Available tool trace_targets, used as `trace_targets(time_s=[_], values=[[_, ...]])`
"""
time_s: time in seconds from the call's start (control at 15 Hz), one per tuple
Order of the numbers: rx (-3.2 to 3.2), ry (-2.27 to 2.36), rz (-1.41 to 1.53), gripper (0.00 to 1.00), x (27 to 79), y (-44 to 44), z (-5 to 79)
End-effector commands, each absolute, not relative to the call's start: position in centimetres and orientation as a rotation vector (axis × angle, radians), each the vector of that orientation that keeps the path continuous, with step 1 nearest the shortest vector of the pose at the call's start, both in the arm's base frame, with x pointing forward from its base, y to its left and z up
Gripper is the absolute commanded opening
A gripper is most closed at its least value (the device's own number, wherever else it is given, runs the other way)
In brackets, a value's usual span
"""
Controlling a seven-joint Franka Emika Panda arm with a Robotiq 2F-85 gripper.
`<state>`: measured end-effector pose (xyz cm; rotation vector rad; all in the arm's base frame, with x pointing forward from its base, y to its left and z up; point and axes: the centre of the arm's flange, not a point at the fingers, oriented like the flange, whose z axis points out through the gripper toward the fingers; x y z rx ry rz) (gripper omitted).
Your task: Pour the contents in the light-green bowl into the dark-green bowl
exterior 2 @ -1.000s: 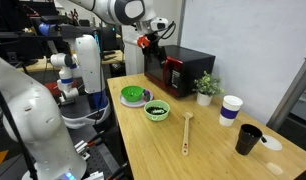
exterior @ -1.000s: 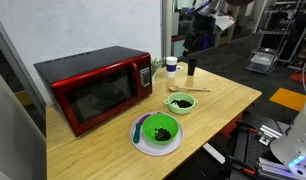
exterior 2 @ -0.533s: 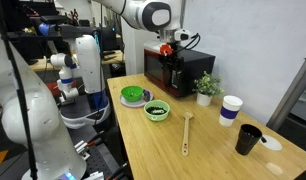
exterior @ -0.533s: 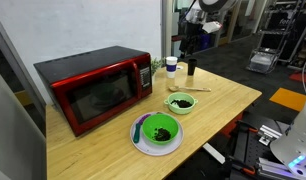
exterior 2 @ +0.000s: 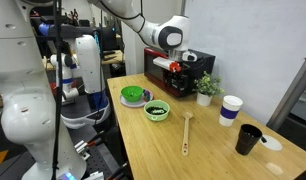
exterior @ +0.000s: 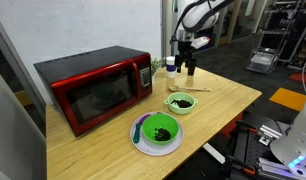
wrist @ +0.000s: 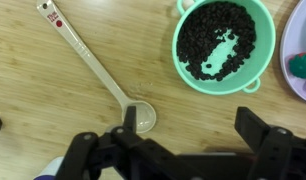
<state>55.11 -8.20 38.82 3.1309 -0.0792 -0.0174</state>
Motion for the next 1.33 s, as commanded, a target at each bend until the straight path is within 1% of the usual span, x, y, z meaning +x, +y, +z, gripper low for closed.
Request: trace_targets(time_s=[0.0, 0.6, 0.87, 1.27], values=[[3.131, -0.074, -0.027, 1.0, 55.3, -8.0, 38.5], [3.128, -0.015, -0.039, 1.0, 56.3, -8.4, 37.6], [3.127, 0.022, -0.105, 1.0, 57.4, -9.3, 34.9], [3.093, 0.107, -0.274, 1.0, 57.5, -9.2, 29.6]])
